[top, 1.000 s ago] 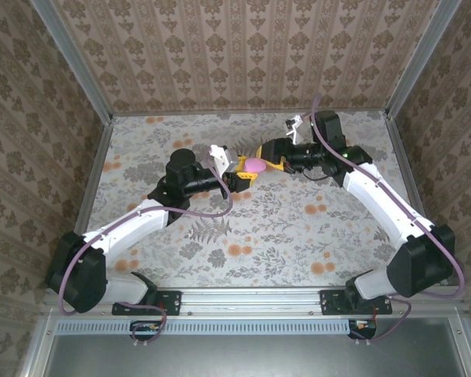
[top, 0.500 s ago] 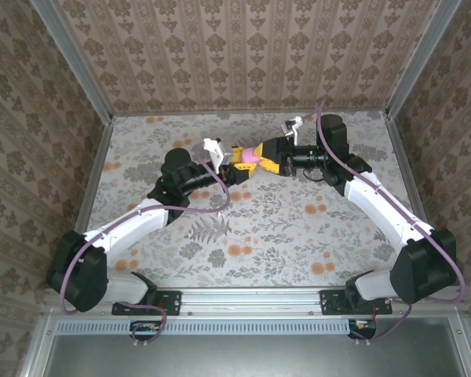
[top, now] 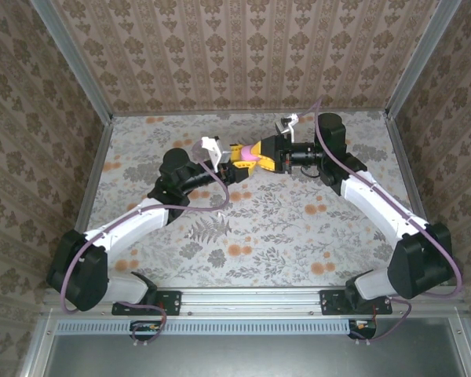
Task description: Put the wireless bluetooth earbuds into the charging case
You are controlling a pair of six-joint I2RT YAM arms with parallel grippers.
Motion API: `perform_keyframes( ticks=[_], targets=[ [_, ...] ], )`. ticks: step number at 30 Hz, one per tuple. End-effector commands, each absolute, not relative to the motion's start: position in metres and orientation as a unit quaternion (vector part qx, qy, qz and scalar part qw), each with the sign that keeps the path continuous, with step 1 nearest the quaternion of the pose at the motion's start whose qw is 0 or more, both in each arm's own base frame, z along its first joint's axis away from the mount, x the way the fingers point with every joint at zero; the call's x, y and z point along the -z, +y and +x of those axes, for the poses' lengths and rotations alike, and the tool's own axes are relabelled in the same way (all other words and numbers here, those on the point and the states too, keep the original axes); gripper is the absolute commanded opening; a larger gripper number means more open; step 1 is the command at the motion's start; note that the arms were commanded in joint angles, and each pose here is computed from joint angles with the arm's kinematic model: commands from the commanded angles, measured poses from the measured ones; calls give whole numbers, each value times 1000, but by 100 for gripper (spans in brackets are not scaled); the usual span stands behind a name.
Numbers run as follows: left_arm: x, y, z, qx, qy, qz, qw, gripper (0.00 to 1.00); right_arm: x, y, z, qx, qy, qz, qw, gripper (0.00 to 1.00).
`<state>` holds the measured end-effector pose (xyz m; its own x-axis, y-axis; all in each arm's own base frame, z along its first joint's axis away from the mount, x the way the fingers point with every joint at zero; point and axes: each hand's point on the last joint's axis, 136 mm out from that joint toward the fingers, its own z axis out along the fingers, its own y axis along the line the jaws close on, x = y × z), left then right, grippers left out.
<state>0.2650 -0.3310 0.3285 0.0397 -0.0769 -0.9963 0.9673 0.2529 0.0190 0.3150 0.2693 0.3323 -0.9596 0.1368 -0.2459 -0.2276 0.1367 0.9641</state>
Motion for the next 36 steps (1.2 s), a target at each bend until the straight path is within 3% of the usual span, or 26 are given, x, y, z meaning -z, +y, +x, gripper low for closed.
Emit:
perform_keyframes(
  ticks=[1, 10, 14, 22, 27, 31, 36],
  targets=[
    [-343, -331, 262, 458, 508, 422, 595, 24, -332, 273, 314, -663, 737, -35, 129, 52],
    [-342, -331, 262, 455, 511, 423, 594, 24, -333, 274, 319, -675, 727, -30, 126, 33],
    [-336, -331, 264, 448, 519, 425, 590, 29, -333, 271, 321, -672, 728, -25, 133, 29],
    [-314, -328, 270, 421, 553, 426, 579, 57, -316, 240, 348, -635, 746, 46, 196, 24],
    [-290, -310, 286, 367, 608, 391, 586, 65, -275, 214, 369, -581, 775, 120, 219, 22],
    [-287, -293, 295, 334, 632, 357, 601, 67, -218, 189, 384, -484, 820, 187, 241, 22],
    [-288, -276, 304, 302, 656, 329, 609, 67, -161, 184, 397, -452, 836, 212, 228, 23]
  ],
)
